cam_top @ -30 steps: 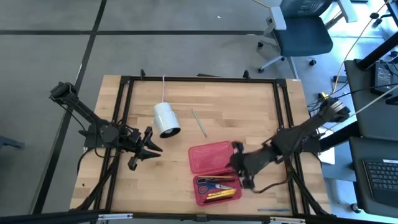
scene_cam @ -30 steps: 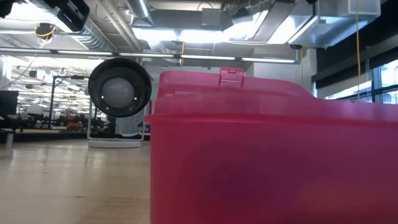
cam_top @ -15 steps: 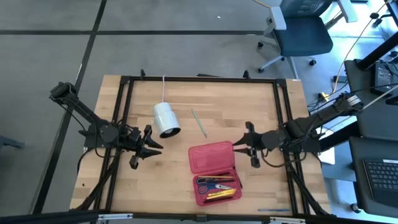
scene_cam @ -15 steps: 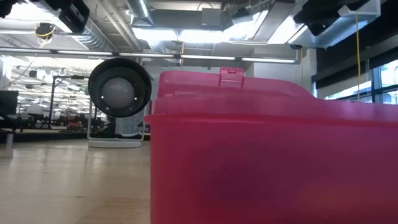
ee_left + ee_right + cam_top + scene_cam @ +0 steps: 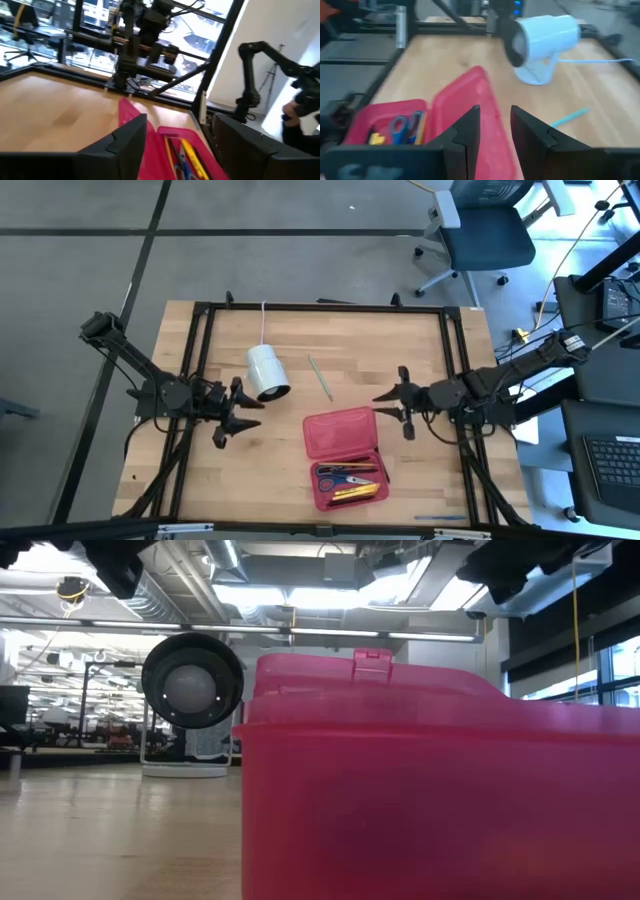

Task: Pick & place school supplies into a supply box
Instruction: Put the light blue pencil into the pink supply box

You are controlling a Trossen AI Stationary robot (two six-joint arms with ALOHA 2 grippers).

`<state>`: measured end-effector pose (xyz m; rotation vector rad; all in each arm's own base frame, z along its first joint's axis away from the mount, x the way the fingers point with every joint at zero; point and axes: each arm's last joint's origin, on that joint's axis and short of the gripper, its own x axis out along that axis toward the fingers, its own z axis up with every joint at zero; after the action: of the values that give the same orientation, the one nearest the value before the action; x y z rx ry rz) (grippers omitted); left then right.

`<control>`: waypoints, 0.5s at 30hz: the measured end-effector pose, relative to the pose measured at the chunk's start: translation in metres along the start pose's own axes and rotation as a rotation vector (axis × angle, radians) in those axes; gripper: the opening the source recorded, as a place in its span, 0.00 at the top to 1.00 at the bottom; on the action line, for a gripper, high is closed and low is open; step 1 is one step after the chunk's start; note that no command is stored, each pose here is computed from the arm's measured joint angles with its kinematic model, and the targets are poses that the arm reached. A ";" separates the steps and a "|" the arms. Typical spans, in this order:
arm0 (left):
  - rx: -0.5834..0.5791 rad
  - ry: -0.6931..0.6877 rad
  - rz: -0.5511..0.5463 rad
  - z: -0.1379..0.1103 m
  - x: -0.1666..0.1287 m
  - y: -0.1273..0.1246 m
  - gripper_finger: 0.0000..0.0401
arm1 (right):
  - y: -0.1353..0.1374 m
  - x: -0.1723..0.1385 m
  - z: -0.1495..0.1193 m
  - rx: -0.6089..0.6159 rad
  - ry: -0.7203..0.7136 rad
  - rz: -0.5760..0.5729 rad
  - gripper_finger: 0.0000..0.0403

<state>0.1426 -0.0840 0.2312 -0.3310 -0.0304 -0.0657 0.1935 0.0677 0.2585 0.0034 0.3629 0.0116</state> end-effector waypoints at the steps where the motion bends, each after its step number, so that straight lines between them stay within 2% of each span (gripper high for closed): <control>1: -0.002 0.002 -0.014 0.000 0.000 0.000 0.44 | -0.001 0.000 0.000 0.003 -0.002 -0.022 0.72; 5: -0.020 0.008 -0.063 0.001 0.000 -0.002 0.43 | -0.004 0.000 0.000 -0.002 -0.009 -0.083 0.72; 9: -0.090 -0.005 -0.124 0.004 0.000 -0.005 0.44 | -0.005 0.000 0.001 -0.045 -0.012 -0.120 0.72; 15: -0.184 0.013 -0.187 0.004 -0.001 -0.007 0.44 | -0.005 0.000 0.001 -0.046 -0.012 -0.126 0.72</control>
<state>0.1413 -0.0888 0.2374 -0.5117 -0.0427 -0.2572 0.1940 0.0626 0.2589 -0.0653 0.3500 -0.1043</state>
